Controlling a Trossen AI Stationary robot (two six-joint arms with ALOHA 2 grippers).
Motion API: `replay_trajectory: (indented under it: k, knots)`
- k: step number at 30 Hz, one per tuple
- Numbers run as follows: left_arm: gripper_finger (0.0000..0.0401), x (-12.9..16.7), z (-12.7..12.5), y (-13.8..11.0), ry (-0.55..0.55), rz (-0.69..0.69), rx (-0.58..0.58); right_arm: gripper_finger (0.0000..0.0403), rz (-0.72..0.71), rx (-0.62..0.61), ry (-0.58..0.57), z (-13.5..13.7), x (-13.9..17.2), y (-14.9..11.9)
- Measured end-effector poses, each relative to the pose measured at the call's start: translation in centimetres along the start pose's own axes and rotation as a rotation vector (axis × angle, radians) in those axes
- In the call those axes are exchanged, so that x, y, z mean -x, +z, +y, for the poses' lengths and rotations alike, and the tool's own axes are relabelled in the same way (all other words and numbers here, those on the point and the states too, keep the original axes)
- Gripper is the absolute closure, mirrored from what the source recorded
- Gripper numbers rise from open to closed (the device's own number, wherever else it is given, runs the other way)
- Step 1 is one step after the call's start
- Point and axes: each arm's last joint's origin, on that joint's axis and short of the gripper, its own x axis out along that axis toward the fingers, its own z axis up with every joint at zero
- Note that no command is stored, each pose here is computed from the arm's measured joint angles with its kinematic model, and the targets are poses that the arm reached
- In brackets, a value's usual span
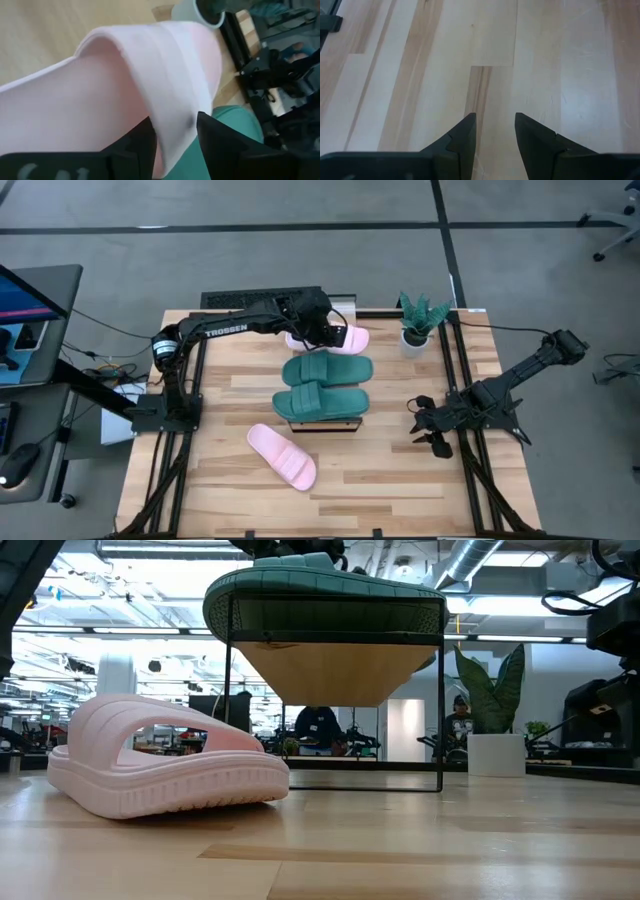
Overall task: Pick and place slides into the shelf
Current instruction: Put the top pink slide on the shelf
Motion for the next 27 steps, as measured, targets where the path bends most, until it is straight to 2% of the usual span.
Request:
replay_trajectory:
  k: [4, 27]
  knots:
    - [0.0265, 0.02, 0.27, -0.02, 0.032, -0.003, -0.011, 0.0274, 0.0, 0.0, 0.0, 0.0, 0.0, 0.0]
    - [0.0224, 0.22, 1.02, 0.92, 0.02, -0.005, -0.043, 0.0274, -0.001, -0.008, 0.001, 0.01, 0.0, 0.01]
